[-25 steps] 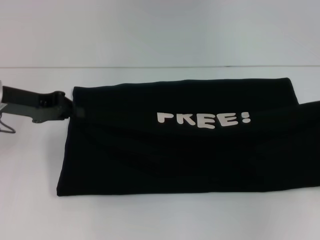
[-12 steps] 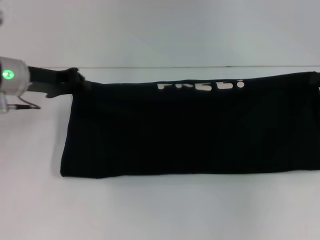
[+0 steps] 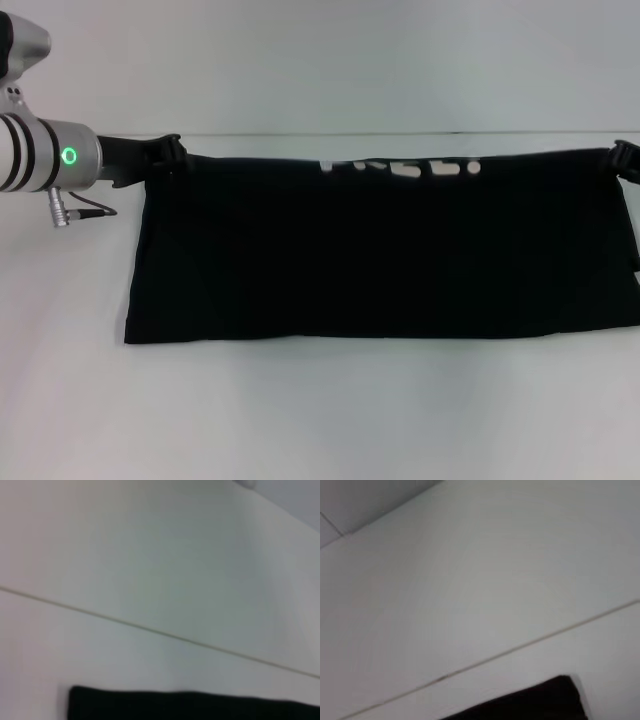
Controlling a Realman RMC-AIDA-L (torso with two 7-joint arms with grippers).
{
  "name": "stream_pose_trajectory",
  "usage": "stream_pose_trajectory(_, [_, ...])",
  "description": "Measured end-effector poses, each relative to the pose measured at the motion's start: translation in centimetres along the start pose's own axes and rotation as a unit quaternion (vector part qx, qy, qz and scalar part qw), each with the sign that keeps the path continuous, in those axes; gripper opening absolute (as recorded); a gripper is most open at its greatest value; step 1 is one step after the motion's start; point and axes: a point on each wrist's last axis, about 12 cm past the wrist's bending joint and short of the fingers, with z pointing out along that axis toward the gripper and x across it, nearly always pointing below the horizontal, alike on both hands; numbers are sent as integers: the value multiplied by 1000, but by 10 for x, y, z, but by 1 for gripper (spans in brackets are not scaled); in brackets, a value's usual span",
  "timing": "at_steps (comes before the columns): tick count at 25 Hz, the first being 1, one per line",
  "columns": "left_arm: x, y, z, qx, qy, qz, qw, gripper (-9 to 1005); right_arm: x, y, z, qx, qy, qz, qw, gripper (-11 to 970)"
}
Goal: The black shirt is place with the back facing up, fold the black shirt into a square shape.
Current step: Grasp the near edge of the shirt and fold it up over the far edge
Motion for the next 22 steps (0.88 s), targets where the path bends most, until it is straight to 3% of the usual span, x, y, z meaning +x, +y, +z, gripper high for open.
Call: stream_pose_trajectory(22, [-3, -8, 16, -38, -44, 23, 998, 158, -6, 22, 16, 26, -37, -24, 999, 141])
